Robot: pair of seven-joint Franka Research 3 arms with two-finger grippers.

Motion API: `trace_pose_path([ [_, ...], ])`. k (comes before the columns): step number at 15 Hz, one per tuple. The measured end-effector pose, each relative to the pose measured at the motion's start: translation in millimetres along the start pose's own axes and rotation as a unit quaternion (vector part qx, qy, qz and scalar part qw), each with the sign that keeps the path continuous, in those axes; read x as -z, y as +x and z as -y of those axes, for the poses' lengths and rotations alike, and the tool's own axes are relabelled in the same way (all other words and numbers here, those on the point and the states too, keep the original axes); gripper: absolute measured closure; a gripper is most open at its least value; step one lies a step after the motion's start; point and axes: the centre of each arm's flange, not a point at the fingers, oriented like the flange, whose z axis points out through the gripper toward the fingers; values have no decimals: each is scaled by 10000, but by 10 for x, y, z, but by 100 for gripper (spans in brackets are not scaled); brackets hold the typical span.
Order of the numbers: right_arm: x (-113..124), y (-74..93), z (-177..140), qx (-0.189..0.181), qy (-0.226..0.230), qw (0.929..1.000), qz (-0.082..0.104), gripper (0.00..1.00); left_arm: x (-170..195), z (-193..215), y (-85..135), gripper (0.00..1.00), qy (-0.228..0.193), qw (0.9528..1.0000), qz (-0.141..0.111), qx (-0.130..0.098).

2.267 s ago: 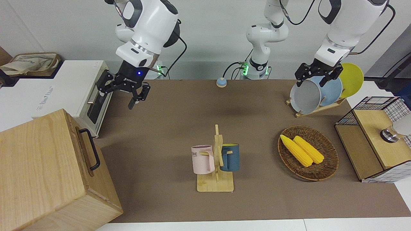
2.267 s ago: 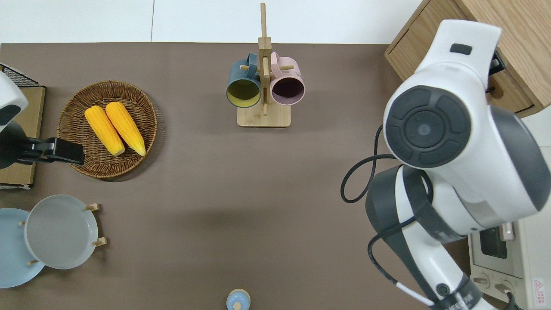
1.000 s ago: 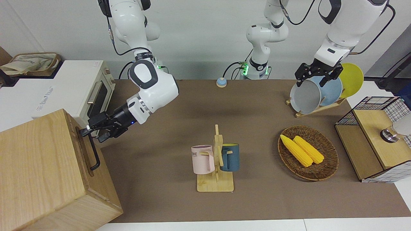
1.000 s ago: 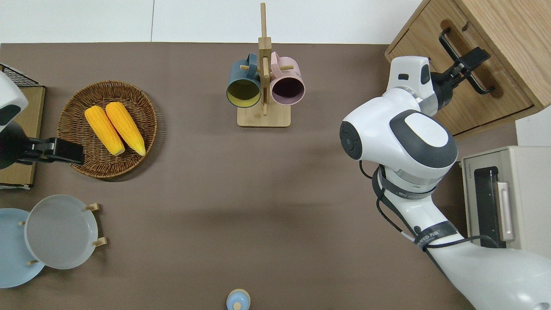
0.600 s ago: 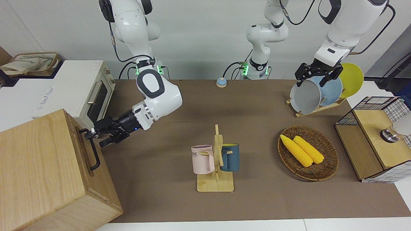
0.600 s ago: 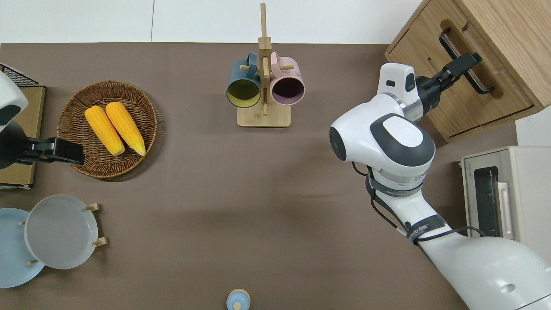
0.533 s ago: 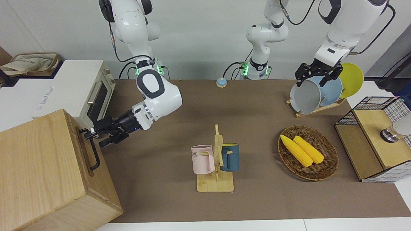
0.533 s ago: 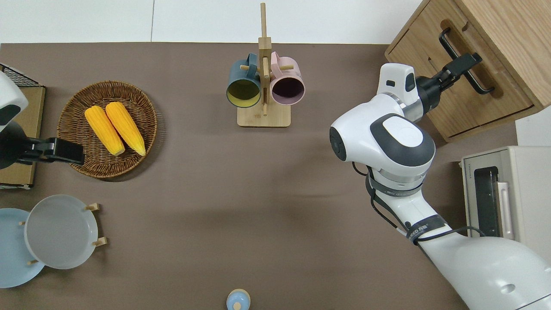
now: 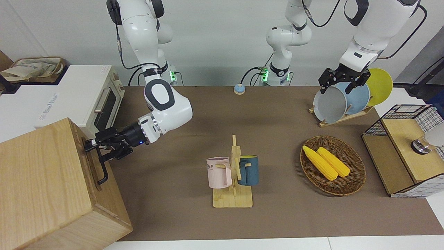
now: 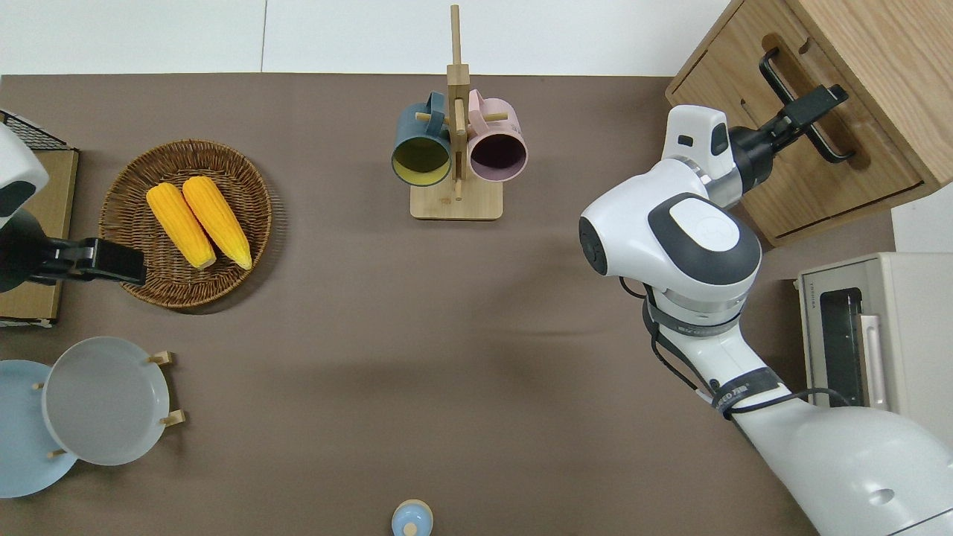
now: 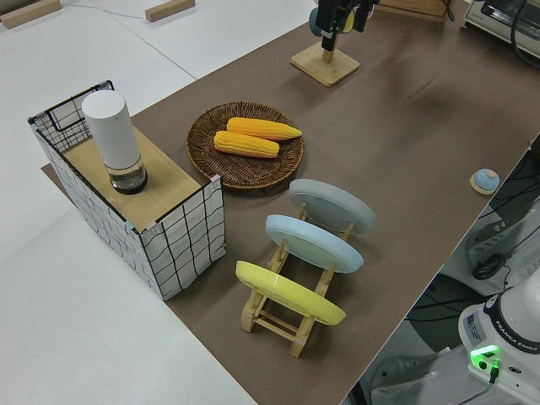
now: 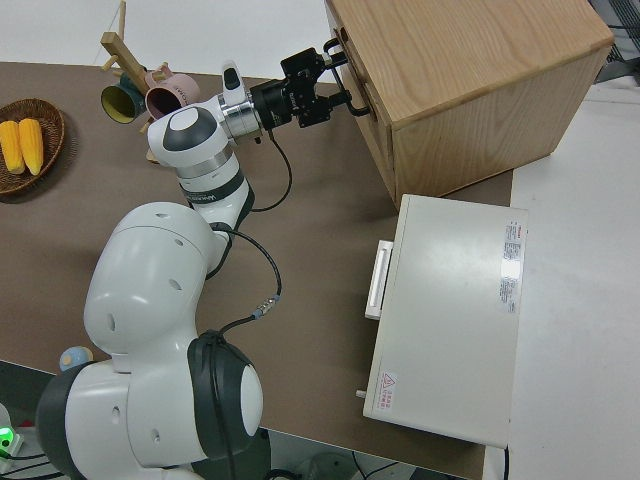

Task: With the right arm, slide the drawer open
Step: 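Close the right gripper on the black drawer handle, then pull the handle toward the robot with the right gripper, sliding the drawer out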

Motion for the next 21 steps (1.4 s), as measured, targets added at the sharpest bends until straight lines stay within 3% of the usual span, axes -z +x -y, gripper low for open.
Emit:
trace_pose_path([
  [5,30,17,26,-2,-31,10000,-20,57,0,0,0,0,0,10000,0,0],
  [8,28,27,116,30,-9,10000,-20,81,0,0,0,0,0,10000,0,0],
  [11,39,31,117,17,-28,10000,-17,90,0,0,0,0,0,10000,0,0],
  [16,138,49,125,24,-56,10000,15,90,0,0,0,0,0,10000,0,0],
  [21,605,114,149,22,-79,9999,130,90,0,0,0,0,0,10000,0,0],
])
